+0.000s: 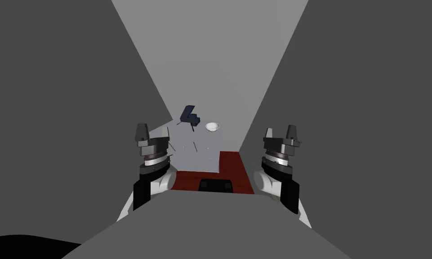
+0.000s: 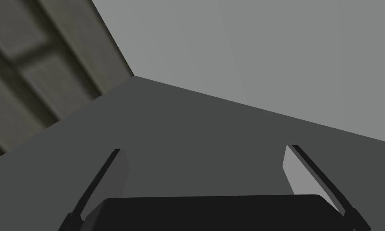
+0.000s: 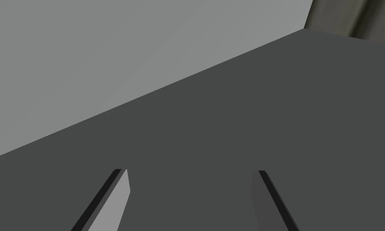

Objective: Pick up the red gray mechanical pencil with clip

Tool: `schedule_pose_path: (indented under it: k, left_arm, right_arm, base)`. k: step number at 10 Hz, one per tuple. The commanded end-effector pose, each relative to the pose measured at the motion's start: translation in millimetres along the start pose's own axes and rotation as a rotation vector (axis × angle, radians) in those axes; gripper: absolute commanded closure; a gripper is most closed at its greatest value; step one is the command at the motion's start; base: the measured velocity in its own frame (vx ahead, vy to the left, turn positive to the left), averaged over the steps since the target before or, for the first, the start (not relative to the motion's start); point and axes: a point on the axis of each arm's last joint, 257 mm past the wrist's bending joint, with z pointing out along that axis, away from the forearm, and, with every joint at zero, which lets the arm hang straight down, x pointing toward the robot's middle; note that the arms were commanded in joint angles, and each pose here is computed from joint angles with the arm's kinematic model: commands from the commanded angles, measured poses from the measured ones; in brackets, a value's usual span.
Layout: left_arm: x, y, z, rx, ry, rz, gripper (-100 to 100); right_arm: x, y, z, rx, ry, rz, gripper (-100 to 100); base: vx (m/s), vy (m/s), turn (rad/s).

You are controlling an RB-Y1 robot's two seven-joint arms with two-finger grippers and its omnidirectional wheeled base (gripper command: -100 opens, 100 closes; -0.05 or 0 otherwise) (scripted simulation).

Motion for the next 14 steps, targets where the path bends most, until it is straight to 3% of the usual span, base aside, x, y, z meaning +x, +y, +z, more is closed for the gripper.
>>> schedule_pose_path:
  k: [1,3,4,7,12,14]
  left_arm:
    - [7.2,8,-1.2,-0.017,0.054,0.031,-100]
    - [12.3,19,-3.7,-0.045,0.100,0.071,-100]
    - [15.7,35,-7.6,-0.081,0.144,0.122,-100]
    - [17.7,61,-15.3,-0.144,0.208,0.209,-100]
    - [12.6,106,-31.0,-0.249,0.305,0.362,-100]
    - [5.8,130,-40.2,-0.304,0.356,0.448,-100]
  right_arm:
    - [0,0,0.0,0.000,0.000,0.000,0]
    - [0,0,0.0,0.000,0.000,0.000,0]
    - [0,0,0.0,0.000,0.000,0.000,0]
    - [0,0,0.0,0.000,0.000,0.000,0]
    - [0,0,0.0,0.000,0.000,0.000,0]
    - [0,0,0.0,0.000,0.000,0.000,0]
  base:
    - [0.007,-0.011,-0.054]
    - [0.013,-0.015,-0.055]
    - [0.023,-0.026,-0.081]
    - [0.026,-0.026,-0.086]
    - [0.021,-0.022,-0.069]
    - [0.025,-0.028,-0.103]
